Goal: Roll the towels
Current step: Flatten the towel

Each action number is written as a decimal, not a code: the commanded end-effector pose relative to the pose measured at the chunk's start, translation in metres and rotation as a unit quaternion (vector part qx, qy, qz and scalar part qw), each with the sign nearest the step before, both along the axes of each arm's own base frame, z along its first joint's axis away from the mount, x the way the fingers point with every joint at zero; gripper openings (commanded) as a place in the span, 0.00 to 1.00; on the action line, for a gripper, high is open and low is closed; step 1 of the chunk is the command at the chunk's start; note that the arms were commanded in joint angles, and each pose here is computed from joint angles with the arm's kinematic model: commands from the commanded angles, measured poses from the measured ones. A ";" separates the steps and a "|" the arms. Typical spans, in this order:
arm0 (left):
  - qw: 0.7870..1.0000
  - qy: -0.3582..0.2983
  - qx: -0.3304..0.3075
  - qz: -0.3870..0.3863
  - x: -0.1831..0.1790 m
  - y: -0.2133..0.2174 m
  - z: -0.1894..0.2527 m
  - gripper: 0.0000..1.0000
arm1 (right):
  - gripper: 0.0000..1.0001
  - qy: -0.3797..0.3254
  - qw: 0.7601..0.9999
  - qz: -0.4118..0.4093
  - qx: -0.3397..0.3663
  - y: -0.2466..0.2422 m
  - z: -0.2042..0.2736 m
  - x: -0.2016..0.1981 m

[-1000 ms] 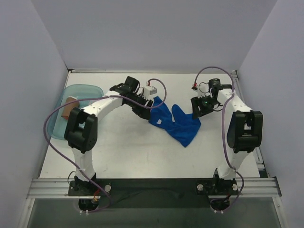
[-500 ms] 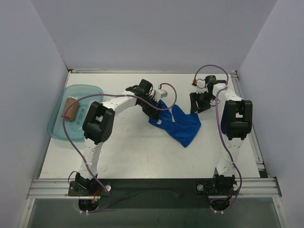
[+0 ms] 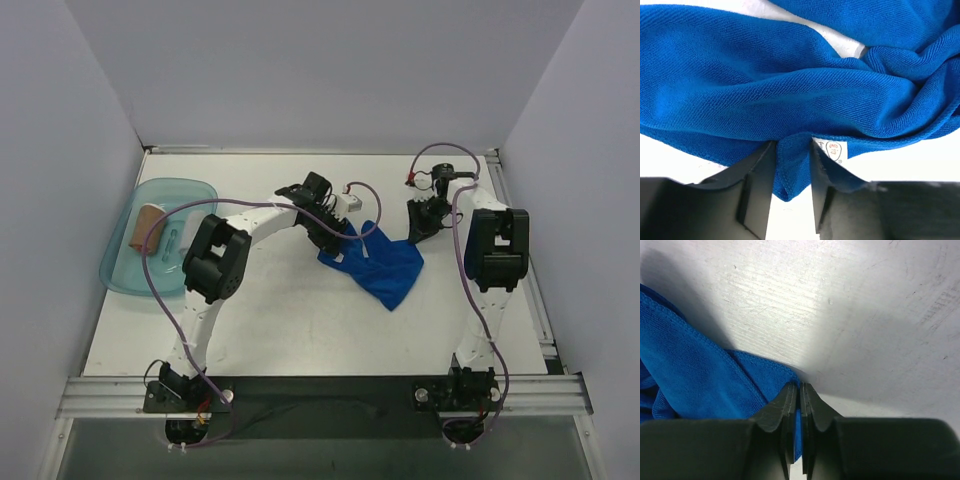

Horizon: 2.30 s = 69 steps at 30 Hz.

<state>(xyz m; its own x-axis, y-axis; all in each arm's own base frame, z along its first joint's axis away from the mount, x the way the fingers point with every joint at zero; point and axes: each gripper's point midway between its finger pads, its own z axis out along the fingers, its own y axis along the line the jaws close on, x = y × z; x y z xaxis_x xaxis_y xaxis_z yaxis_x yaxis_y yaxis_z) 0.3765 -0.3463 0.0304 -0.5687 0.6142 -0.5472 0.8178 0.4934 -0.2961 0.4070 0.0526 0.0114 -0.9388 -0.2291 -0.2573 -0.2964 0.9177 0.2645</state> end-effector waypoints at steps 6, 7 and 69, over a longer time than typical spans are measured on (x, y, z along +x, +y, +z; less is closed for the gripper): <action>0.999 -0.037 -0.038 -0.010 0.011 -0.015 0.032 0.35 | 0.00 0.020 0.999 -0.039 0.026 -0.015 0.012 -0.013; 0.998 -0.041 -0.040 -0.011 0.011 -0.015 0.037 0.35 | 0.00 0.019 0.998 -0.044 0.030 -0.018 0.013 -0.013; 0.984 -0.081 -0.149 0.047 -0.004 0.068 0.195 0.00 | 0.00 -0.069 0.976 -0.184 0.090 -0.109 0.141 -0.038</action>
<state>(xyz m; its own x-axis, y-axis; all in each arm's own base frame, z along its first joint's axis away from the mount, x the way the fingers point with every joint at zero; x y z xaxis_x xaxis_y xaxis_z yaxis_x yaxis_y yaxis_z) 0.3905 -0.2820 0.2102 -0.5060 0.3749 -0.7768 0.8097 0.5169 -0.2779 0.3818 -0.0683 0.1293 -0.8999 0.1592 -0.4060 -0.0034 0.9283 0.3717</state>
